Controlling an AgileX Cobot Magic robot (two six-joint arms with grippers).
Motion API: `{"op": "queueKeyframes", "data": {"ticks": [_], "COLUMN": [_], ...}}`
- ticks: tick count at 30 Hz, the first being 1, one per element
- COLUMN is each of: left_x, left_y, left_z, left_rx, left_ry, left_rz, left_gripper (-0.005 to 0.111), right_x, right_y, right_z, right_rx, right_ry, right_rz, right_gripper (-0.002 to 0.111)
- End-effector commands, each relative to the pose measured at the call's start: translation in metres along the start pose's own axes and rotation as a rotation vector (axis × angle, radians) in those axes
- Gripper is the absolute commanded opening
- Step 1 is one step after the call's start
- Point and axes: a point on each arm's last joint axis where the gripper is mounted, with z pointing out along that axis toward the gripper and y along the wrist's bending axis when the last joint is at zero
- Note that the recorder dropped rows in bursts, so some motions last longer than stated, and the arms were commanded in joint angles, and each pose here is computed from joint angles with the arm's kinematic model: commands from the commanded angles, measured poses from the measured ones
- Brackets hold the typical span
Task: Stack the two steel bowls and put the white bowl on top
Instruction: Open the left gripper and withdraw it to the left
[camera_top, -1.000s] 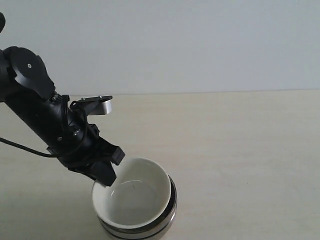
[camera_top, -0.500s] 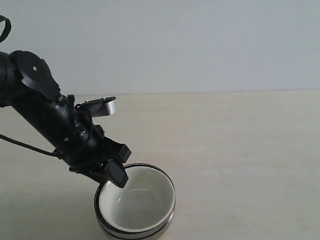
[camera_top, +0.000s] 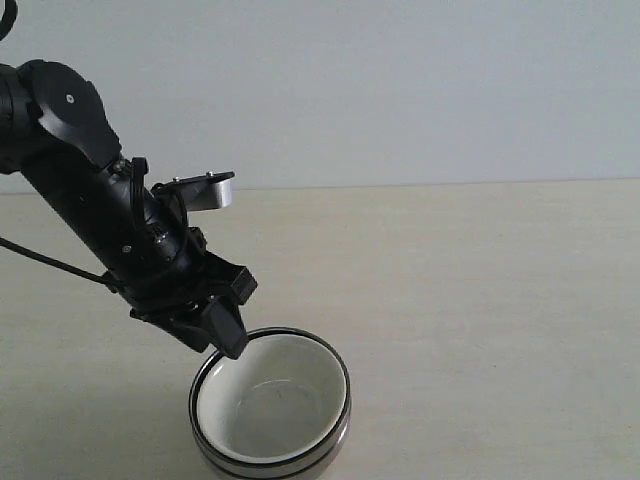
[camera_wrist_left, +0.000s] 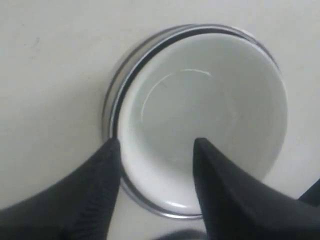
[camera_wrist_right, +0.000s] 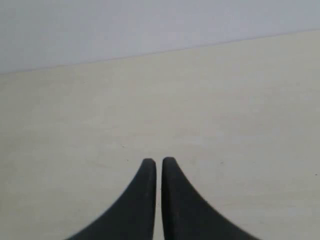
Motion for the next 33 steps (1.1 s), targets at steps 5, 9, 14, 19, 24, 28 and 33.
{"op": "queueKeyframes", "data": {"ticks": [5,9,14,19,24,28,33], "left_x": [0.008,0.021,0.047,0.081,0.112,0.143,0.184], "left_y": [0.023,0.026,0.024,0.017,0.017,0.025,0.039], "left_z": [-0.034,-0.049,-0.060,-0.058,-0.046,-0.036,-0.030], "left_rx": [-0.195,-0.218,-0.250,-0.224,-0.211,-0.254,-0.381], "left_ry": [-0.068,-0.190,-0.348,-0.516,-0.643,-0.783,-0.929], "left_rz": [-0.112,-0.118,-0.111,-0.137,-0.170,-0.242,-0.355], "left_gripper": [0.040,0.040,0.033,0.008,0.004,0.004,0.004], "right_x": [-0.001,-0.001,-0.001,-0.001,-0.001,-0.001,-0.001], "right_y": [0.000,0.000,0.000,0.000,0.000,0.000,0.000], "right_z": [0.000,0.000,0.000,0.000,0.000,0.000,0.000], "right_rx": [0.001,0.001,0.001,0.001,0.001,0.001,0.001], "right_ry": [-0.015,-0.015,-0.015,-0.015,-0.015,-0.015,-0.015], "right_rz": [-0.004,-0.004,-0.004,-0.004,-0.004,-0.004,-0.004], "right_gripper": [0.000,0.000,0.000,0.000,0.000,0.000,0.000]}}
